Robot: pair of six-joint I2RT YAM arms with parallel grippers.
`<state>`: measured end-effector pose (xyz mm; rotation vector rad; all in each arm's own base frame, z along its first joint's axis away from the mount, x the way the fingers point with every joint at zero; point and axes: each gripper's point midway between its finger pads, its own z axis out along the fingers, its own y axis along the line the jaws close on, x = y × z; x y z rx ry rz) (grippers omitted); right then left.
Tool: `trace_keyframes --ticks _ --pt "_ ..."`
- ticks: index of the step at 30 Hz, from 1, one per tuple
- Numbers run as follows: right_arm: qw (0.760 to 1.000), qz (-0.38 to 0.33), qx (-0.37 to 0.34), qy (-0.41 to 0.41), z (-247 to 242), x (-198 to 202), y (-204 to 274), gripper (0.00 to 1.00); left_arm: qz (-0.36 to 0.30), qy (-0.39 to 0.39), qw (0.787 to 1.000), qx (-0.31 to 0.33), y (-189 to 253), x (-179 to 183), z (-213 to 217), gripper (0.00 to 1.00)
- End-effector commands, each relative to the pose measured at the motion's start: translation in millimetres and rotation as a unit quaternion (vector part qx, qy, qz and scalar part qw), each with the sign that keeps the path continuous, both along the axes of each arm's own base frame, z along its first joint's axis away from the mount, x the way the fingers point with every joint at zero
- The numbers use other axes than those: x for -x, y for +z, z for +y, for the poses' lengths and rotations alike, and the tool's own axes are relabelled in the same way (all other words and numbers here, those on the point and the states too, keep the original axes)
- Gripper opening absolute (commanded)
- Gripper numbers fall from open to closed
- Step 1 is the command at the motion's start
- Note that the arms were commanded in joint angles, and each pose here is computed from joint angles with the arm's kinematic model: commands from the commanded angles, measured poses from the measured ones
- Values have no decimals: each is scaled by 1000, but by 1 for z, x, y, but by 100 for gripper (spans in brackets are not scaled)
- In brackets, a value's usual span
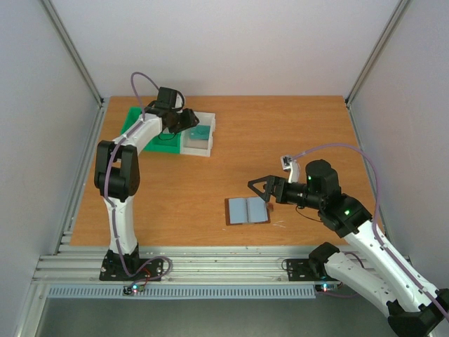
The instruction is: Take the credit cards out of the card holder
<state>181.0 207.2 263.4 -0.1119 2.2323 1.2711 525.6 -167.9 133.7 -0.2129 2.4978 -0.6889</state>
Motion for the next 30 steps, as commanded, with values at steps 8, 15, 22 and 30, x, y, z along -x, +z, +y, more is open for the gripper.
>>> trace_keyframes --ticks 8,15,22,30 --pt "997 -27 59 -38 -27 6 19 98 -41 -8 999 16 87 81 12 99" --pt "993 -45 90 -60 -40 5 31 99 -50 -47 997 35 109 159 11 99" --pt "991 -44 104 -69 -43 0 33 98 -85 -83 991 66 143 240 10 99" --pt "988 -36 127 -85 -48 -7 30 98 -134 -104 978 125 158 303 13 99"
